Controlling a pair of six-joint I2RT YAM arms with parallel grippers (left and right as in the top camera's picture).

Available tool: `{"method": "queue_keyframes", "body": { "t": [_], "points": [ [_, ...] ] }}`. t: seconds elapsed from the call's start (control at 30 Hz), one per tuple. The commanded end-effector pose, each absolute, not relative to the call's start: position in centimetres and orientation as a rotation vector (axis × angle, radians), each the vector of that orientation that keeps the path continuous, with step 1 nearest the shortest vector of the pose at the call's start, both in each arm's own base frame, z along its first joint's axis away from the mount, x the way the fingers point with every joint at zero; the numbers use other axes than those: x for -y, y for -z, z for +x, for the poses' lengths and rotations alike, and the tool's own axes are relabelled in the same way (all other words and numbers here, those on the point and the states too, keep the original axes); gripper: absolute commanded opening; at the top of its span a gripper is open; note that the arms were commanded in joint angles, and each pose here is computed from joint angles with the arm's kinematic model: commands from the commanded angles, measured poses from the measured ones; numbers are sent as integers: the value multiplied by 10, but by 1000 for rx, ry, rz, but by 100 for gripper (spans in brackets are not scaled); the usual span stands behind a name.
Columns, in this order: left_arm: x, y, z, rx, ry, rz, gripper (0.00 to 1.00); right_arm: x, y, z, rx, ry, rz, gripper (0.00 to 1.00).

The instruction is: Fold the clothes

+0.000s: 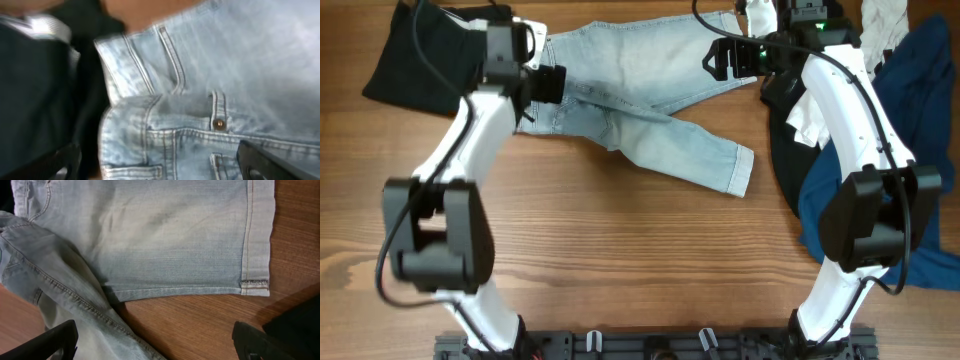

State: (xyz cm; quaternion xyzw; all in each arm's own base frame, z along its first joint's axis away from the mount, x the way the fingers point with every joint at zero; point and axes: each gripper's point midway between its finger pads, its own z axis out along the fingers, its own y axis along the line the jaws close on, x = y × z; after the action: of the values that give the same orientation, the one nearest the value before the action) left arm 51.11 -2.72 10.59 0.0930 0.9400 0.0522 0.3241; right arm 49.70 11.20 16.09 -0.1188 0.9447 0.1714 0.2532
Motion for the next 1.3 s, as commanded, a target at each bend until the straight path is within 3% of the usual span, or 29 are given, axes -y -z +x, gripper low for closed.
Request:
{"method": "queue_keyframes", "body": {
  "t": [0.0,0.2,0.4,0.93,1.03,1.1,1.13,1.23,1.27],
  "points": [
    [43,-142,542,-2464,9,183,100,-121,-166,496,-2552,-514,-346,100],
    [49,-152,552,-2564,55,199,100,-122,-166,494,-2557,-524,-347,100],
    [50,-121,532,-2732,179,-363,99,-130,-166,493,-2553,-529,-368,100],
    [70,-49,522,-2862,298,-683,99,-144,-165,487,-2562,-540,-405,100],
    [65,-41,519,-2884,307,-707,87,-144,-165,487,-2562,-540,-405,100],
    [66,-41,519,-2886,330,-710,63,-143,-165,487,-2562,-539,-405,100],
    [66,-42,519,-2885,334,-707,55,-143,-165,487,-2562,-539,-405,100],
    [67,-44,519,-2885,337,-703,12,-143,-165,487,-2562,-540,-404,100],
    [67,-45,517,-2888,338,-704,4,-143,-164,487,-2563,-540,-403,100]
  ]
}}
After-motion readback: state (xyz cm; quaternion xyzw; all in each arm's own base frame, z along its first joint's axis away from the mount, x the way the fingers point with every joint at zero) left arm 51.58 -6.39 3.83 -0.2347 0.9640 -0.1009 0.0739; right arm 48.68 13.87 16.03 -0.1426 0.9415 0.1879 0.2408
